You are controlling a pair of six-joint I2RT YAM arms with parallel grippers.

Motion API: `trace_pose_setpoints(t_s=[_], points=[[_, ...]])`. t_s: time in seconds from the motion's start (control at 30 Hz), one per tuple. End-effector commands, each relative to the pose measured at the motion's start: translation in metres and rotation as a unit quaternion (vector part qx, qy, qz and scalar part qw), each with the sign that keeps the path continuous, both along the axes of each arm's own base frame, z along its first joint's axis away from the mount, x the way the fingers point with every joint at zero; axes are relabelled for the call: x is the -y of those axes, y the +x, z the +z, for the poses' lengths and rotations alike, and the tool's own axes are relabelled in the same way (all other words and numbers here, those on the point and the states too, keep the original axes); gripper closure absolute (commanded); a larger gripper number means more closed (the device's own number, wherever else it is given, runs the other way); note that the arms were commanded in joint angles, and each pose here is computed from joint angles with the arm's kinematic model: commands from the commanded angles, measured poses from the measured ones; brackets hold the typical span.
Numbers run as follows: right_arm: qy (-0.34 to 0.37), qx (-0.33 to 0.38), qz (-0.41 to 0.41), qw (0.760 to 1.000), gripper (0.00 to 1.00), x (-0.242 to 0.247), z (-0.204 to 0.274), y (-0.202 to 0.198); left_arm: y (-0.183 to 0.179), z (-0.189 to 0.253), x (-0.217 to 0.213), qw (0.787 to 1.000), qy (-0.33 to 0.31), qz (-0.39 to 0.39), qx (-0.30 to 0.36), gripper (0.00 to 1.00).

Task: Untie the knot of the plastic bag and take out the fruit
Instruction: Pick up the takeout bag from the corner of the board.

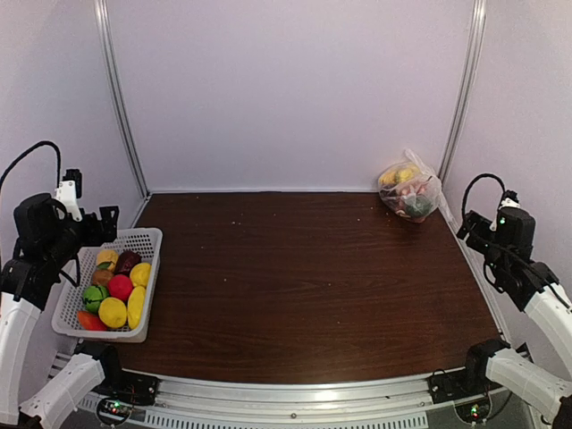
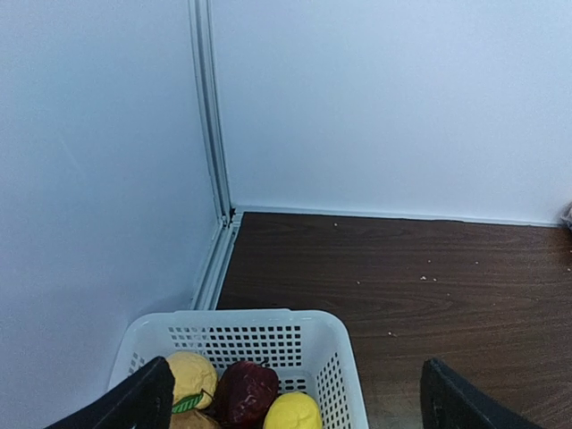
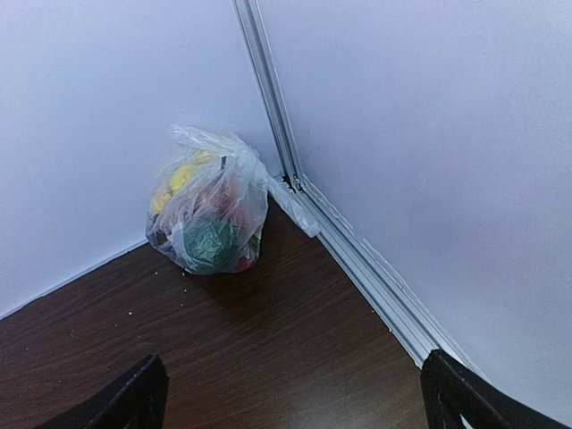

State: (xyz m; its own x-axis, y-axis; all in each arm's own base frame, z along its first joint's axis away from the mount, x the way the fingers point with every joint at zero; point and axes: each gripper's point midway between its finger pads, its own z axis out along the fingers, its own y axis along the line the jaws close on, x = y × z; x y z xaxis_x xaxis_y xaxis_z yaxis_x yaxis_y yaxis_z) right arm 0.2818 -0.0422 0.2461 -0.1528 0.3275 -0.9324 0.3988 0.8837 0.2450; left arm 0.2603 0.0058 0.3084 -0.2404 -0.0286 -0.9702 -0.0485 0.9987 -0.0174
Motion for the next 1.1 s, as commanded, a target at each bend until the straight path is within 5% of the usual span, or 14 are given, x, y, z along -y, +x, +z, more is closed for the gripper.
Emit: trace_pose_setpoints(t_s=[0.0, 0.27, 0.53, 1.07], points=[[0.005, 0.006, -0.008, 1.000, 0.00, 0.004, 0.010, -0.003, -0.002, -0.006, -0.009, 1.000, 0.006, 0.021, -0.006, 0.02], [0.002, -0.003, 0.017, 1.000, 0.00, -0.003, 0.007, -0.001, 0.004, -0.009, -0.004, 1.000, -0.009, 0.010, -0.006, 0.02], [-0.010, -0.038, 0.025, 0.999, 0.00, -0.006, 0.027, 0.011, 0.052, 0.027, 0.033, 0.994, -0.047, -0.093, -0.010, 0.02], [-0.050, -0.170, 0.038, 0.983, 0.00, -0.018, 0.037, 0.138, 0.083, -0.011, 0.041, 0.991, -0.064, -0.112, -0.044, 0.02]])
